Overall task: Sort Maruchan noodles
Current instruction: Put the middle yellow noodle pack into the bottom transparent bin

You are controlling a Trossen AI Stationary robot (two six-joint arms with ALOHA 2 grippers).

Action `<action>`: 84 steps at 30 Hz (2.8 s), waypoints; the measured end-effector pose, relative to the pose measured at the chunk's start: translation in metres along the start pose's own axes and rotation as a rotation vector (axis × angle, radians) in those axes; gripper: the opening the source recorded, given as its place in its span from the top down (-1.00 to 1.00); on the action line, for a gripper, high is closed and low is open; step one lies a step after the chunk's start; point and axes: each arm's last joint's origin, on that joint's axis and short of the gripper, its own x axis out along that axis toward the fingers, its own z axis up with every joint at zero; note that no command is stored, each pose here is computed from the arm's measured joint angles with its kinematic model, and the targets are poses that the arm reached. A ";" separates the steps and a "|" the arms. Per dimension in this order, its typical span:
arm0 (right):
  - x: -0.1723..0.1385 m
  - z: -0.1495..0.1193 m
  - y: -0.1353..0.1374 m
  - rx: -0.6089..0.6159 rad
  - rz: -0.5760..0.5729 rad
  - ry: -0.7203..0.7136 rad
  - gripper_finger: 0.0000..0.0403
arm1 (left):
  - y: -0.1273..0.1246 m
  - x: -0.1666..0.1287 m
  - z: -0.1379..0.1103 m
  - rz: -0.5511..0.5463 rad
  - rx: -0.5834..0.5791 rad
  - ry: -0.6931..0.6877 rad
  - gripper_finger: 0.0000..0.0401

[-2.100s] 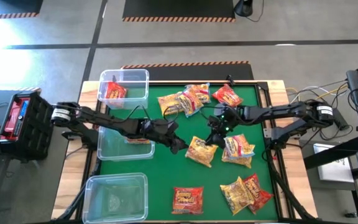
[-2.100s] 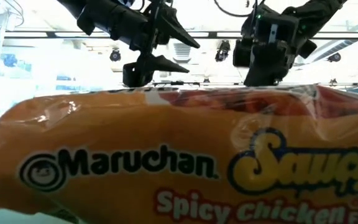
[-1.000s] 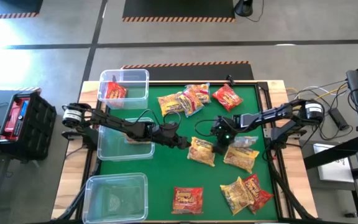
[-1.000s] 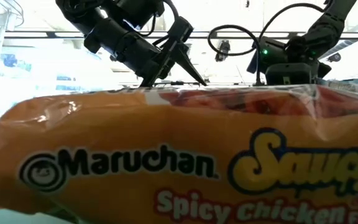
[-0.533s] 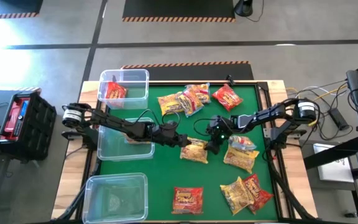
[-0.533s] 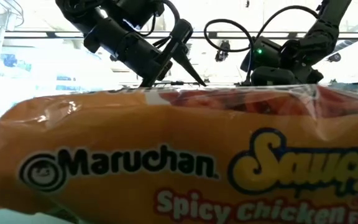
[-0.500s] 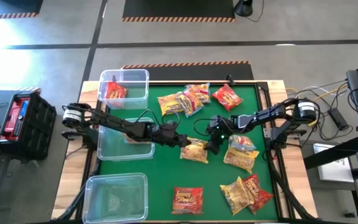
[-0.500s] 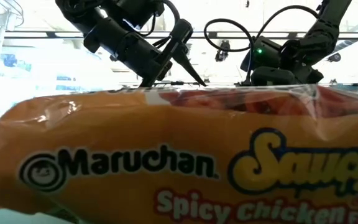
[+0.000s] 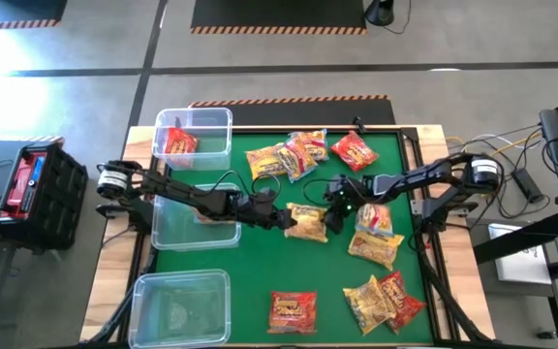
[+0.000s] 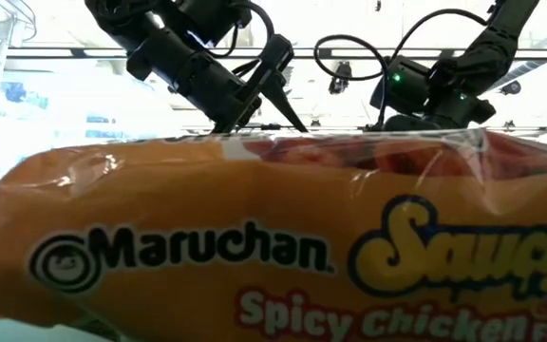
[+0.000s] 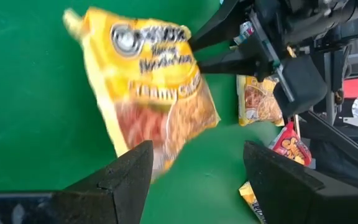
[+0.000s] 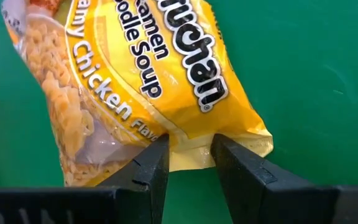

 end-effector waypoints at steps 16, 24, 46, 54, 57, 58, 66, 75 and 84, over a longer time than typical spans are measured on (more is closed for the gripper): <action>-0.063 0.008 0.038 -0.090 0.119 -0.149 0.40 | -0.002 0.000 0.000 -0.019 0.014 -0.005 -0.16; -0.031 0.004 0.029 -0.092 0.065 -0.062 0.40 | -0.002 0.000 0.000 -0.019 0.014 -0.006 -0.16; 0.023 -0.004 0.008 -0.095 -0.039 0.034 0.40 | 0.010 -0.001 0.000 0.120 -0.049 -0.068 -0.16; 0.023 -0.003 0.008 -0.104 -0.036 0.025 0.40 | 0.015 0.006 0.004 0.129 -0.063 -0.116 -0.16; 0.023 -0.003 0.008 -0.104 -0.036 0.024 0.40 | 0.021 0.019 0.002 0.122 -0.089 -0.116 -0.16; 0.023 -0.003 0.008 -0.104 -0.036 0.025 0.40 | 0.023 0.023 0.001 0.123 -0.091 -0.112 -0.16; 0.023 -0.002 0.009 -0.106 -0.025 0.019 0.40 | 0.020 0.047 0.000 0.126 -0.080 -0.117 -0.16; 0.024 0.000 0.010 -0.113 -0.014 -0.004 0.41 | 0.001 0.063 0.004 0.118 0.042 -0.106 -0.16; 0.023 0.000 0.011 -0.117 -0.007 -0.007 0.41 | -0.026 0.057 0.010 0.195 0.175 -0.038 0.17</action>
